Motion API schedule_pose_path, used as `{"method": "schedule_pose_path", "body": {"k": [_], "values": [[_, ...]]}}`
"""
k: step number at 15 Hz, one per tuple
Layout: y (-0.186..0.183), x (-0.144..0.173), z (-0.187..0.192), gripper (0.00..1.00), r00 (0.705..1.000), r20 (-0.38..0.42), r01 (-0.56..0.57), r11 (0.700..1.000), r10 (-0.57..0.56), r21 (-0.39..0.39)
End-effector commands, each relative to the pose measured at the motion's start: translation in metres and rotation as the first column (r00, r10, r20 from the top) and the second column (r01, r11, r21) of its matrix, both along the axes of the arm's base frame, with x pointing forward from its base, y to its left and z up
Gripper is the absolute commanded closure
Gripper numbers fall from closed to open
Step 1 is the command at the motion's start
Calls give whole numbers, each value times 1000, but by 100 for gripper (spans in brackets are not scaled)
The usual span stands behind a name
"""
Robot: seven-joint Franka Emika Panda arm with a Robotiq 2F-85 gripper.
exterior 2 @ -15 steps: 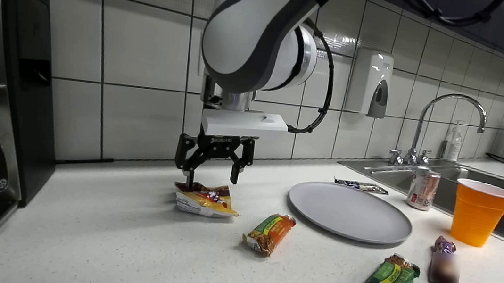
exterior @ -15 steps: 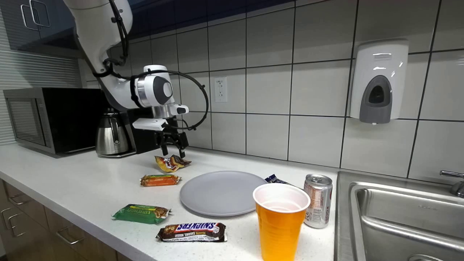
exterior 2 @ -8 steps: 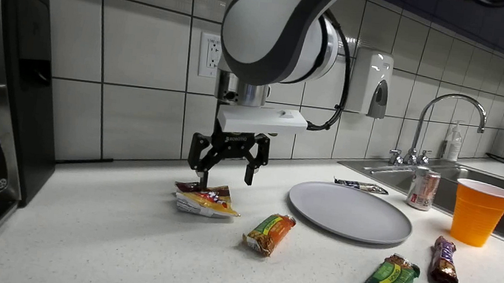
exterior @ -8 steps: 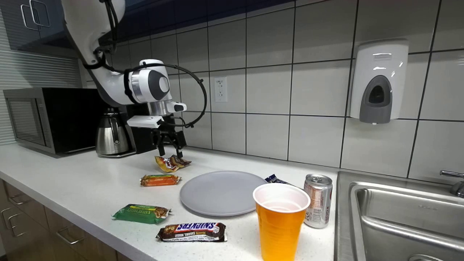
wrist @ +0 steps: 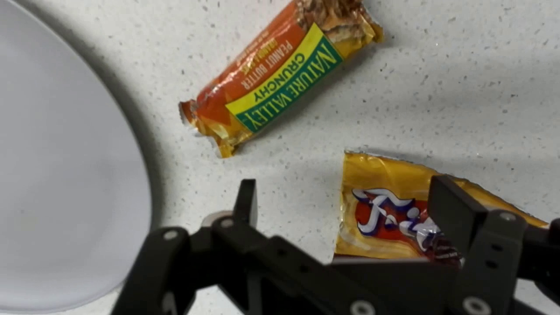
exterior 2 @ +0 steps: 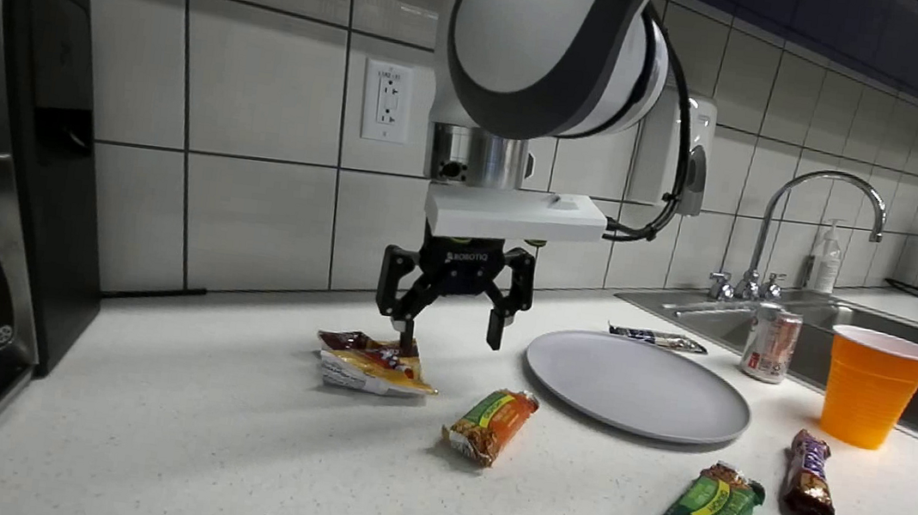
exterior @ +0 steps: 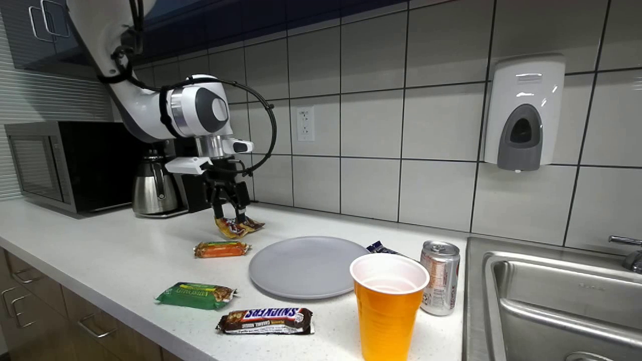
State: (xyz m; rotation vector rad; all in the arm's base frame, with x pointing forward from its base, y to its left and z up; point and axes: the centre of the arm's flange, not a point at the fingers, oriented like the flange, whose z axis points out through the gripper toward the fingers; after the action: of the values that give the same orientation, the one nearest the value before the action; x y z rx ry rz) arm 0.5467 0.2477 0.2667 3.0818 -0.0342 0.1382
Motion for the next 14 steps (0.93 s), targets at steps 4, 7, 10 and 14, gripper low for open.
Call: {"method": "schedule_pose_path", "body": {"k": [4,7,10,14], "values": [[-20,-31,15,0,988,-29,153,988,-154,-19],[-28,-39,18,0,975,-32,218,976,-218,-28],[-34,-44,21,0,958,-31,284,958,-285,-29],[-33,-52,17,0,933,-36,357,934,-358,-27]]}}
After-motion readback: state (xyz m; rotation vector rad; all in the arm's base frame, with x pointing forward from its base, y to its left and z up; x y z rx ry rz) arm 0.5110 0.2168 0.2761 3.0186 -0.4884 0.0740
